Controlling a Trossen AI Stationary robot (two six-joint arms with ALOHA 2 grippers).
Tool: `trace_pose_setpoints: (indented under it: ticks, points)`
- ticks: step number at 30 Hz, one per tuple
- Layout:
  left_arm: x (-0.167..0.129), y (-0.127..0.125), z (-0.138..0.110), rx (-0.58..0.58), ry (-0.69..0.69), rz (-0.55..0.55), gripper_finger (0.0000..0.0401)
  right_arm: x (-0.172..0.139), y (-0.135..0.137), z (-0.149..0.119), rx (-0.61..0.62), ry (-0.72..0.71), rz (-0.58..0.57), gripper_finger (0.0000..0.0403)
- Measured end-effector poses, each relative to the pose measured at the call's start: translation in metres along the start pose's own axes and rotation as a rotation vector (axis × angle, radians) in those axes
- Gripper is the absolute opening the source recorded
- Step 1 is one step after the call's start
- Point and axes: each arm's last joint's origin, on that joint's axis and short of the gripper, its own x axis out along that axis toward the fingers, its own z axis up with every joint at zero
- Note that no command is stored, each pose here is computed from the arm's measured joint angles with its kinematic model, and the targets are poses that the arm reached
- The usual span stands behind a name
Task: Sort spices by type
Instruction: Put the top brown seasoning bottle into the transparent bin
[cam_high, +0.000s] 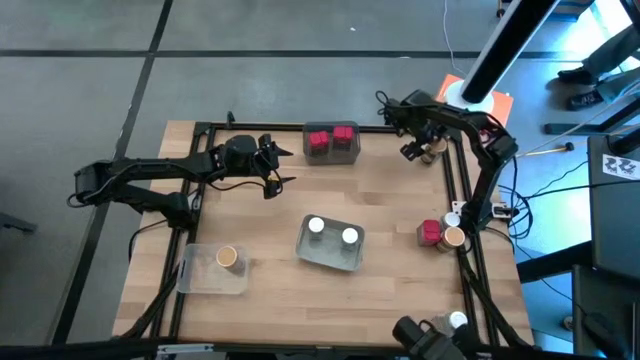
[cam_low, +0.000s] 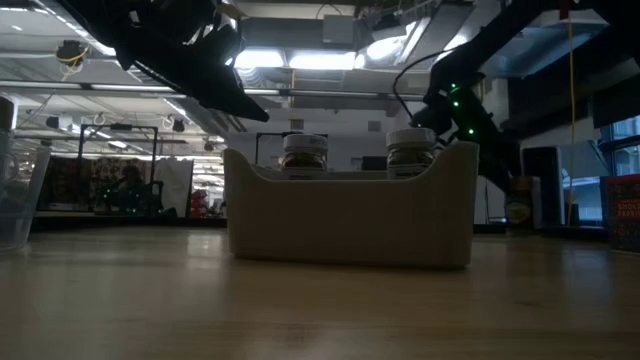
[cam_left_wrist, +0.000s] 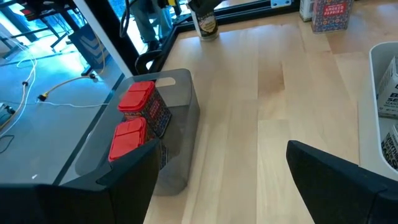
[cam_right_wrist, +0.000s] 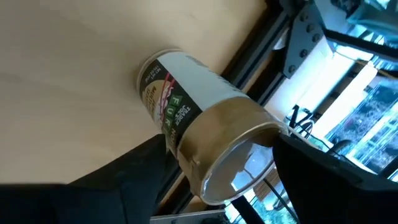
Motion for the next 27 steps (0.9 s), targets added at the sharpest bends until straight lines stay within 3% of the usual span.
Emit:
trace_pose_setpoints:
  ticks: [8, 15, 27]
  points:
    - [0.000, 0.000, 0.000, 0.000, 0.000, 0.000, 0.0329, -0.036, 0.016, 0.001, -0.058, -0.092, 0.035, 0.0289]
    - [0.000, 0.000, -0.001, 0.000, 0.011, -0.004, 0.0329, -0.063, 0.007, -0.013, -0.056, -0.170, 0.067, 0.0289]
    - [0.000, -0.001, -0.002, 0.008, 0.029, -0.010, 0.0329, -0.044, -0.029, -0.019, 0.041, -0.114, 0.155, 0.0289]
